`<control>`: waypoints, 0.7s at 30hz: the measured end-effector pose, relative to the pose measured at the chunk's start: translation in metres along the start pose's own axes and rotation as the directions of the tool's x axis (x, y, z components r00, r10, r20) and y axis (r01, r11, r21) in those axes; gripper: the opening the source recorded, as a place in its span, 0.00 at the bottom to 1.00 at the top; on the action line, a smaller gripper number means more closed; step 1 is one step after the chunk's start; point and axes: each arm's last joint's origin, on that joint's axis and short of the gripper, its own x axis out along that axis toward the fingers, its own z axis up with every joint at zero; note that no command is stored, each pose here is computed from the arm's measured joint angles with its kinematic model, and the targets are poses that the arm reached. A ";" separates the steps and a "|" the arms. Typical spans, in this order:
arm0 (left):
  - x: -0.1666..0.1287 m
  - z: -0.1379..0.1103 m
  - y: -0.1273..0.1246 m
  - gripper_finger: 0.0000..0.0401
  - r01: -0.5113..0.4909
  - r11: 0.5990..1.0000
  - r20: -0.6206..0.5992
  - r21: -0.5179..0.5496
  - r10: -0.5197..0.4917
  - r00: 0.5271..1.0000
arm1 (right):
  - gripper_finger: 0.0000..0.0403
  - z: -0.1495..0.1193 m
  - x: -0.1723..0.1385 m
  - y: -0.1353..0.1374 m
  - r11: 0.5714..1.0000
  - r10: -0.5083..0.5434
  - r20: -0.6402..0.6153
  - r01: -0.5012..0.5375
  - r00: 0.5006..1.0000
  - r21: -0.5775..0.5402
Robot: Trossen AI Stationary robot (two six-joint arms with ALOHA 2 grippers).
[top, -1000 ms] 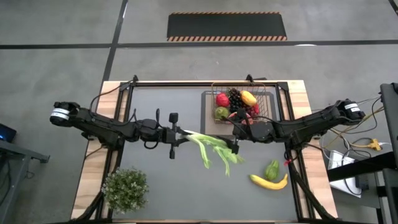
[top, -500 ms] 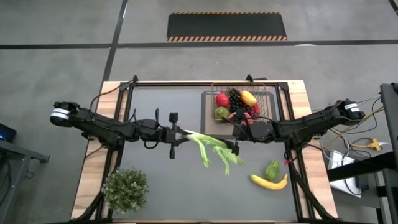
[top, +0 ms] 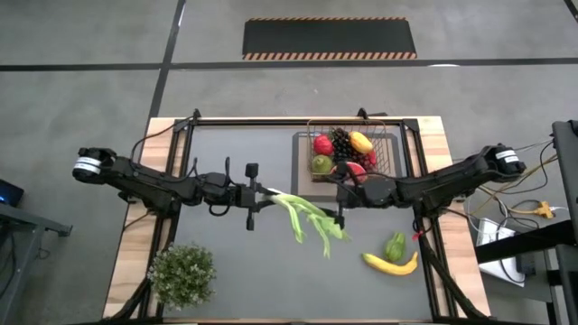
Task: Build produce basket
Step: Put the celery into the wire basket
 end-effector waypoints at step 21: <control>0.000 0.001 0.004 0.11 -0.122 0.992 -0.007 -0.033 0.122 0.993 | 0.83 0.012 0.003 -0.012 0.951 -0.279 0.092 0.288 0.956 -0.109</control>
